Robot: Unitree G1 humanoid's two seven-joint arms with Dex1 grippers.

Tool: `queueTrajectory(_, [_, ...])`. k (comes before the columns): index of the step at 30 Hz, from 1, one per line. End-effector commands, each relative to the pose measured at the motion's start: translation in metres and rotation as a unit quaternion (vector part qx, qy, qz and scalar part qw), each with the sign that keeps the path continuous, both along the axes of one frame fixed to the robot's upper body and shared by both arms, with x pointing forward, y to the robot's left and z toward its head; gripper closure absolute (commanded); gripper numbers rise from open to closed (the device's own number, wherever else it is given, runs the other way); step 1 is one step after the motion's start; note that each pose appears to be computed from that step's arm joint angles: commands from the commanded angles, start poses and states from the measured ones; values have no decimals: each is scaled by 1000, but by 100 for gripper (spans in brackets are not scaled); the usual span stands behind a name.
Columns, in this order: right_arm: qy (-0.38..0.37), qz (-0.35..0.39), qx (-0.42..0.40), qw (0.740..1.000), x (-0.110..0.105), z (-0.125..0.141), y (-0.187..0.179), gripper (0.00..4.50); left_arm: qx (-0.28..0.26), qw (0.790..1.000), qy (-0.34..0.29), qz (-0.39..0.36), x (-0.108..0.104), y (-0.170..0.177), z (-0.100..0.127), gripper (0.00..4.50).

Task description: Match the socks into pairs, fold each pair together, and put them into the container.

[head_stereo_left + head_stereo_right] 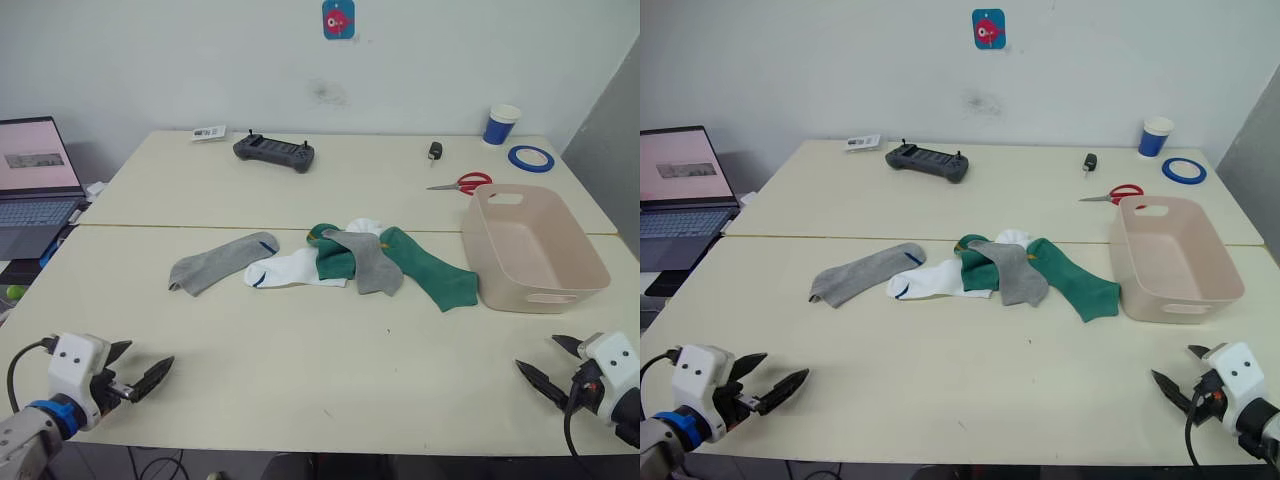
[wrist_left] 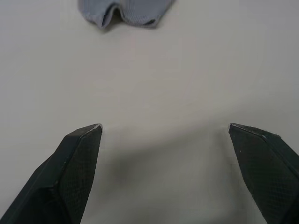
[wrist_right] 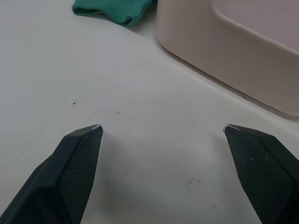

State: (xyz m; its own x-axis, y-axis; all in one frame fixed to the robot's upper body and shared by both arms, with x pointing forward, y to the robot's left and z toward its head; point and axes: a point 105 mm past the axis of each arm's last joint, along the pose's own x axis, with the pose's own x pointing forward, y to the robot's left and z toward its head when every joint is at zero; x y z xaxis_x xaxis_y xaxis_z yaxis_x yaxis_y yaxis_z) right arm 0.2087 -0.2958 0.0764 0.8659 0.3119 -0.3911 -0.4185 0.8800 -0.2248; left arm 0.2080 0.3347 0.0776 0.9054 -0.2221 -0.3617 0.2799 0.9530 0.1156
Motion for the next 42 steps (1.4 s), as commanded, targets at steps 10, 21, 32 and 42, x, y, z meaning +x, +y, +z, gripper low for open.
queueTrajectory(10, [-21,-3,0,1000,-2,7,-10,5,4,1000,-22,-20,6,-8,14,0])
queueTrajectory(21, [-25,29,-6,999,-7,5,1,5,-20,997,-26,-68,10,-31,22,0])
queueTrajectory(32, [-83,167,-43,982,2,34,65,5,-38,959,-74,-270,24,-124,63,0])
queueTrajectory(42, [-112,224,-45,967,14,58,133,5,-116,880,-78,-455,-7,-178,88,0])
